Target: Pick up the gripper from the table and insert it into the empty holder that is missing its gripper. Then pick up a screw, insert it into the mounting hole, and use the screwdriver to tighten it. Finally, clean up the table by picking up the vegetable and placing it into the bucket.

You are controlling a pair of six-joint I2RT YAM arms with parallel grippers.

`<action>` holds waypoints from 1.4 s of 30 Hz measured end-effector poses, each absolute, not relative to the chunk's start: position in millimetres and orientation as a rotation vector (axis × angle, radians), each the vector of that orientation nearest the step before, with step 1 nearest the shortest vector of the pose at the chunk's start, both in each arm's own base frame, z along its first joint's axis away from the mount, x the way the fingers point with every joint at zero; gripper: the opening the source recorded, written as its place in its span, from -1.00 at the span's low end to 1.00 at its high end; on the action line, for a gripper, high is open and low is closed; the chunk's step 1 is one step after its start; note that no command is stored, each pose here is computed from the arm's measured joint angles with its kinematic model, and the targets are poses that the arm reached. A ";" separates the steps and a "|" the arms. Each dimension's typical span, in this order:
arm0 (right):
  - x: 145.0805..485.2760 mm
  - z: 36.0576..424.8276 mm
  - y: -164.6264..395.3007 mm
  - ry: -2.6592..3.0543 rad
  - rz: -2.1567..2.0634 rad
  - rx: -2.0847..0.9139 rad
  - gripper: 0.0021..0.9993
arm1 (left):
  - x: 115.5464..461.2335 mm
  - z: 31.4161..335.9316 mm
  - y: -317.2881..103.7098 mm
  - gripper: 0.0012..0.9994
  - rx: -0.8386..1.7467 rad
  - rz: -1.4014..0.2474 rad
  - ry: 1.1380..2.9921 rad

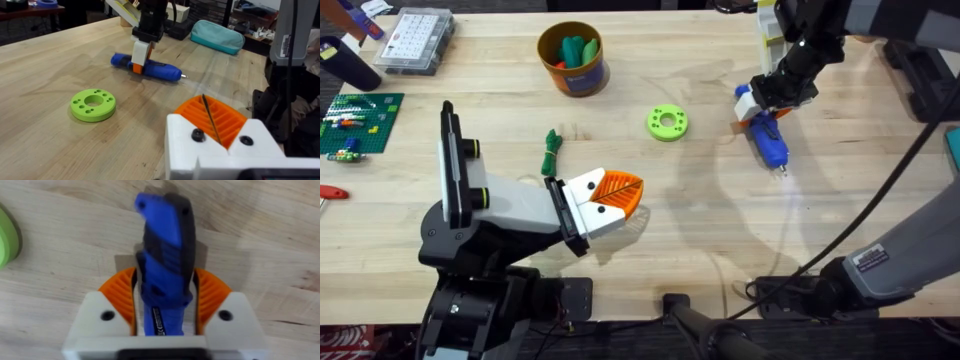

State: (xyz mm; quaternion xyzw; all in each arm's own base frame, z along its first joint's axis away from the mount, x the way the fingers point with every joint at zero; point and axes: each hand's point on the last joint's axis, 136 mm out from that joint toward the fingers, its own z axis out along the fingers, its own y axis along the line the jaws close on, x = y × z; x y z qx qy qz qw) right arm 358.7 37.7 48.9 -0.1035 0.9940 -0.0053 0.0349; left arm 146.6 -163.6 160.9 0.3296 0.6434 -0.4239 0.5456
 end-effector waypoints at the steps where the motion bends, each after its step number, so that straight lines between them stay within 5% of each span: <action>1: 358.4 48.9 37.7 3.056 -0.016 -0.319 0.02 | 146.5 160.9 -163.7 -0.97 0.782 -1.006 1.526; 42: 379.0 51.1 48.1 2.946 0.063 -0.465 -0.03 | 146.2 160.6 -163.7 -0.97 0.782 -1.008 1.527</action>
